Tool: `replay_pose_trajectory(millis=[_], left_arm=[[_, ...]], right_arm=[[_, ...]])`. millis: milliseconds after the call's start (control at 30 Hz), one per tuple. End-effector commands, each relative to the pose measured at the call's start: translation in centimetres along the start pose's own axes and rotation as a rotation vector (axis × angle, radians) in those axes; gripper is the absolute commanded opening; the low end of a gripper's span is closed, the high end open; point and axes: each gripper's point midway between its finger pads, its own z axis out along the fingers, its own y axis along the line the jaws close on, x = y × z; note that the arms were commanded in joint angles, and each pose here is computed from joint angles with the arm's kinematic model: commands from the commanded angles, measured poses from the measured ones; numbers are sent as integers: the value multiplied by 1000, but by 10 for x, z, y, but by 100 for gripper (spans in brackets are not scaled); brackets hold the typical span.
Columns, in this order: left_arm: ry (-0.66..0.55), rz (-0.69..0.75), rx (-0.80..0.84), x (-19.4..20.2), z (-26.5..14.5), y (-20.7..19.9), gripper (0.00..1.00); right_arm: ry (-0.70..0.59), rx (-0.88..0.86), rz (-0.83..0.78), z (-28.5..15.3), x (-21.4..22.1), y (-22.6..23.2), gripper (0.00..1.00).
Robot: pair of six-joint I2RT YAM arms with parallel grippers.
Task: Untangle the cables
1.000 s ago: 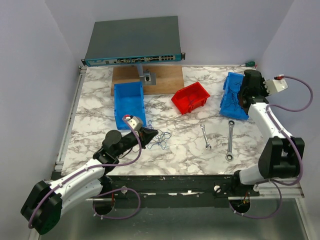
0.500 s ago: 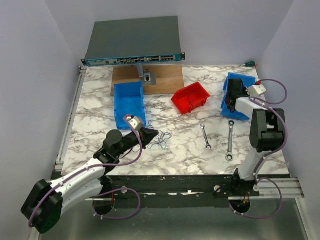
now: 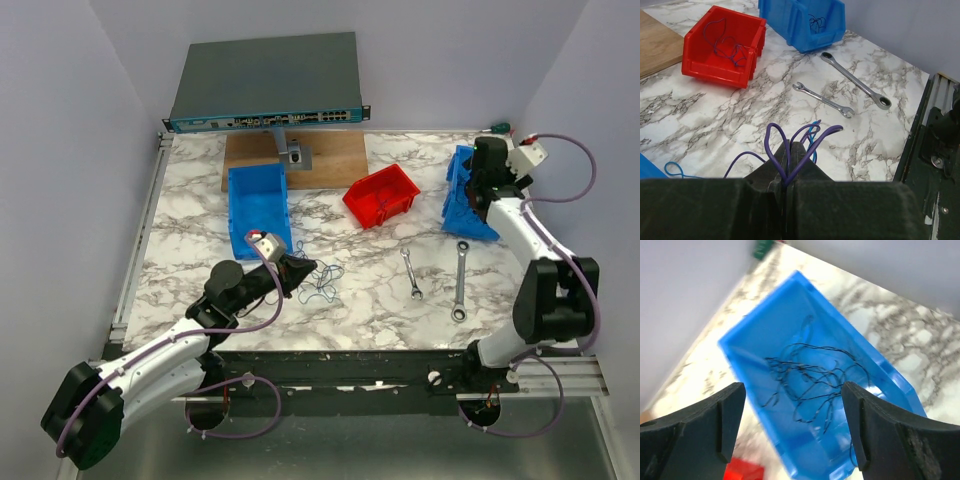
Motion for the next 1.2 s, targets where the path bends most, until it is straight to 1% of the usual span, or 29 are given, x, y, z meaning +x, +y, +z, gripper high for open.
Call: replay_pose_trajectory(millis=[0, 67, 100, 167, 200, 300, 367, 433, 533, 667, 800, 900, 1067, 1167], left_arm=[[-21, 24, 41, -13, 4, -8, 0], [-14, 21, 53, -12, 4, -10, 0], [-14, 21, 57, -13, 5, -11, 0], [-14, 22, 51, -12, 5, -10, 0], [-15, 22, 49, -12, 5, -9, 0], [-12, 22, 52, -12, 5, -10, 0], [-14, 23, 46, -12, 5, -9, 0], [-14, 24, 39, -12, 5, -7, 0], [-10, 25, 36, -12, 4, -7, 0], [-20, 31, 22, -14, 3, -5, 0], [-21, 30, 32, -14, 2, -7, 0], [-24, 31, 42, -15, 2, -9, 0], [-30, 34, 71, -15, 2, -14, 0], [-24, 28, 86, -15, 3, -16, 0]], right_arm=[[117, -297, -116, -47, -6, 27, 86], [182, -560, -178, -85, 5, 45, 89], [216, -717, -203, -108, 14, 55, 92], [294, -1036, -216, -163, 40, 66, 94], [336, -1154, -203, -188, 49, 68, 94], [420, -1432, -242, -255, 87, 70, 93], [465, -1586, -273, -294, 117, 65, 93], [518, -1713, -300, -325, 145, 55, 87], [557, -1801, -384, -354, 180, 42, 81], [523, -1904, -473, -380, 208, 28, 73], [476, -1942, -479, -389, 221, 21, 72], [461, -1916, -481, -385, 230, 21, 67], [444, -1910, -465, -386, 233, 24, 56], [414, -1921, -445, -388, 227, 23, 55]])
